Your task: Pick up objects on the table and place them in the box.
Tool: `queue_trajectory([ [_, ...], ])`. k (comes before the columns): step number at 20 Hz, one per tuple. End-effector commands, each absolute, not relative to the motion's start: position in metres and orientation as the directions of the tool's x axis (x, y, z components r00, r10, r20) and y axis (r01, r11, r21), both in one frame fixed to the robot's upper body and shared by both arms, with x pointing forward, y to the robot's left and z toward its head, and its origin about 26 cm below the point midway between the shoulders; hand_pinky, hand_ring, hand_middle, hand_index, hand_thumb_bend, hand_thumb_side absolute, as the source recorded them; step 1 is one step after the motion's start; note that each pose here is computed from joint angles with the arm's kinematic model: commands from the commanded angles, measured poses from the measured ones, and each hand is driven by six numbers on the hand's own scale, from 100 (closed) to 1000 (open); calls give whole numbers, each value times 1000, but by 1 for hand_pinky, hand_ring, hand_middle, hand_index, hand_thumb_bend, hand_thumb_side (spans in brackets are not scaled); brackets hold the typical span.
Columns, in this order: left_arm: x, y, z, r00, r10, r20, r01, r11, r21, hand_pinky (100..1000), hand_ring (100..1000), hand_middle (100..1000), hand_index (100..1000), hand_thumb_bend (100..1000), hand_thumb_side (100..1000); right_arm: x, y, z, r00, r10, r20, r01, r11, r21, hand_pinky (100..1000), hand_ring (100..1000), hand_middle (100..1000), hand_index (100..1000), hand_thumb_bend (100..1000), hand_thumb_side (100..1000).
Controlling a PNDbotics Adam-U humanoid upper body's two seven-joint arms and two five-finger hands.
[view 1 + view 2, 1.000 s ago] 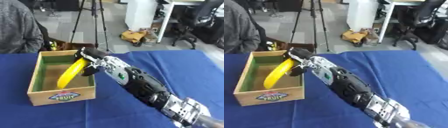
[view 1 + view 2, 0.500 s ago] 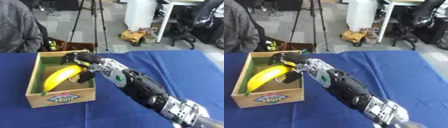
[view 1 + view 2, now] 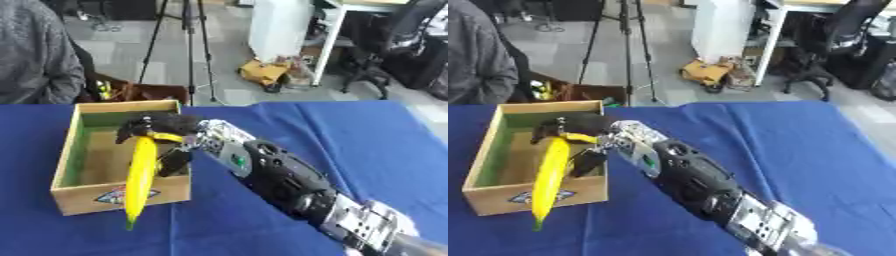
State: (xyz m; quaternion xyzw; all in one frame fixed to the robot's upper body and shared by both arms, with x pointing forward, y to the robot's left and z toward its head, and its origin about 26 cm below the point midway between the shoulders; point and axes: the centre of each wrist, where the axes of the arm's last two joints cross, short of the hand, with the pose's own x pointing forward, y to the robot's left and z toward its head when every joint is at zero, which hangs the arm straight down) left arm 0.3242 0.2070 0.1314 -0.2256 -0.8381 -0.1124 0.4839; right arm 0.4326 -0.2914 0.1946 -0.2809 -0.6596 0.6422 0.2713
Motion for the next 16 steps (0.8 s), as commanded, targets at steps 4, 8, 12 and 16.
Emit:
queue_trajectory([
  [4, 324, 208, 142, -461, 269, 846, 486, 874, -13, 520, 702, 628, 586, 248, 1000, 435, -302, 205, -638, 770, -33, 61, 8, -998, 815, 895, 780, 792, 100, 612],
  [8, 324, 209, 142, -461, 267, 846, 485, 874, -12, 519, 701, 628, 586, 249, 1000, 436, -307, 209, -544, 838, -34, 85, 15, -996, 727, 774, 566, 577, 100, 522],
  [12, 324, 210, 142, -460, 265, 848, 484, 875, -11, 519, 701, 629, 586, 250, 1000, 434, -311, 214, -469, 882, -47, 95, -3, -995, 602, 589, 398, 412, 100, 393],
  [16, 324, 210, 141, -459, 264, 848, 484, 875, -10, 519, 701, 629, 586, 250, 1000, 433, -312, 215, -414, 908, -71, 92, -36, -995, 479, 466, 236, 224, 100, 386],
])
